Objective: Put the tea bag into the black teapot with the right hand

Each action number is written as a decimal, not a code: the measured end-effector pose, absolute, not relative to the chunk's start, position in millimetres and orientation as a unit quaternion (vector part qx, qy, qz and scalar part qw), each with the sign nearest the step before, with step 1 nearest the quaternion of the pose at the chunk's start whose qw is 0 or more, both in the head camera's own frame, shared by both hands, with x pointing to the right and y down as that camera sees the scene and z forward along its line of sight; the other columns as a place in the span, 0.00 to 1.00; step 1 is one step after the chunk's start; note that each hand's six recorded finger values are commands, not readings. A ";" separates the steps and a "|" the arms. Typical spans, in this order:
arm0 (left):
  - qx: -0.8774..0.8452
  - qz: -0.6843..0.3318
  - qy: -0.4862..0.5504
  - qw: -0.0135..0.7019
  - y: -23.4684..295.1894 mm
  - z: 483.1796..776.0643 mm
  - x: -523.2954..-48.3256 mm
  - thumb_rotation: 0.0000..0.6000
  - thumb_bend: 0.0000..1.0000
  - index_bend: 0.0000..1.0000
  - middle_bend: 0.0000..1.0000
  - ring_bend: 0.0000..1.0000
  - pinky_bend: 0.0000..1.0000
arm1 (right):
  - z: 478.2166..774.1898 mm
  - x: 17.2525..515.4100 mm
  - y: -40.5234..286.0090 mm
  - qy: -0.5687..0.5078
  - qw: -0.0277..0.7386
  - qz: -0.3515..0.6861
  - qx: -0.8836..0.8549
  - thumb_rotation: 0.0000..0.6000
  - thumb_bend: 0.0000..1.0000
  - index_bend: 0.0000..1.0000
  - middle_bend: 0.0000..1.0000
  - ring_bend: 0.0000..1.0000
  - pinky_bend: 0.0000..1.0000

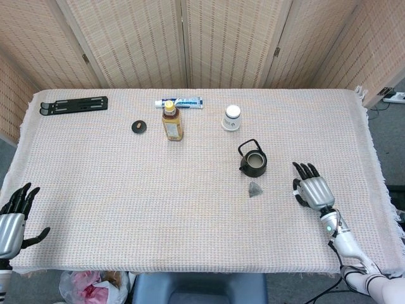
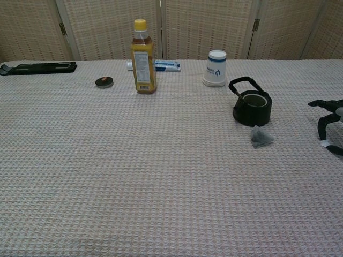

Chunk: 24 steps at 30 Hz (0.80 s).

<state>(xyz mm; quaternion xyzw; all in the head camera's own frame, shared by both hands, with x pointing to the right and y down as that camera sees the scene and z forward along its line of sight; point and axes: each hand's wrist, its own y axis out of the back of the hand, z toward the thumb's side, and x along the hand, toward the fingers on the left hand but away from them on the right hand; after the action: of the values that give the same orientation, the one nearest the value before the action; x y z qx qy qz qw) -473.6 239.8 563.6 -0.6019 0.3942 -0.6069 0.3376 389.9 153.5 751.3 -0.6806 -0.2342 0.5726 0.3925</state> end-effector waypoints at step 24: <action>-0.603 -0.607 0.390 0.340 240.3 564.7 -472.3 1.00 0.26 0.00 0.00 0.03 0.25 | 713.3 378.2 132.1 -0.283 0.422 0.532 -0.677 1.00 0.30 0.57 0.00 0.00 0.00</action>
<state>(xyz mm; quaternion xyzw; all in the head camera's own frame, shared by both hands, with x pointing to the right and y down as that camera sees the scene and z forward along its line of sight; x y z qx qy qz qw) -472.3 240.3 564.7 -0.6030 0.3904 -0.6071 0.3398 378.2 132.1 713.3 -0.6772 -0.2825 0.5322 0.4222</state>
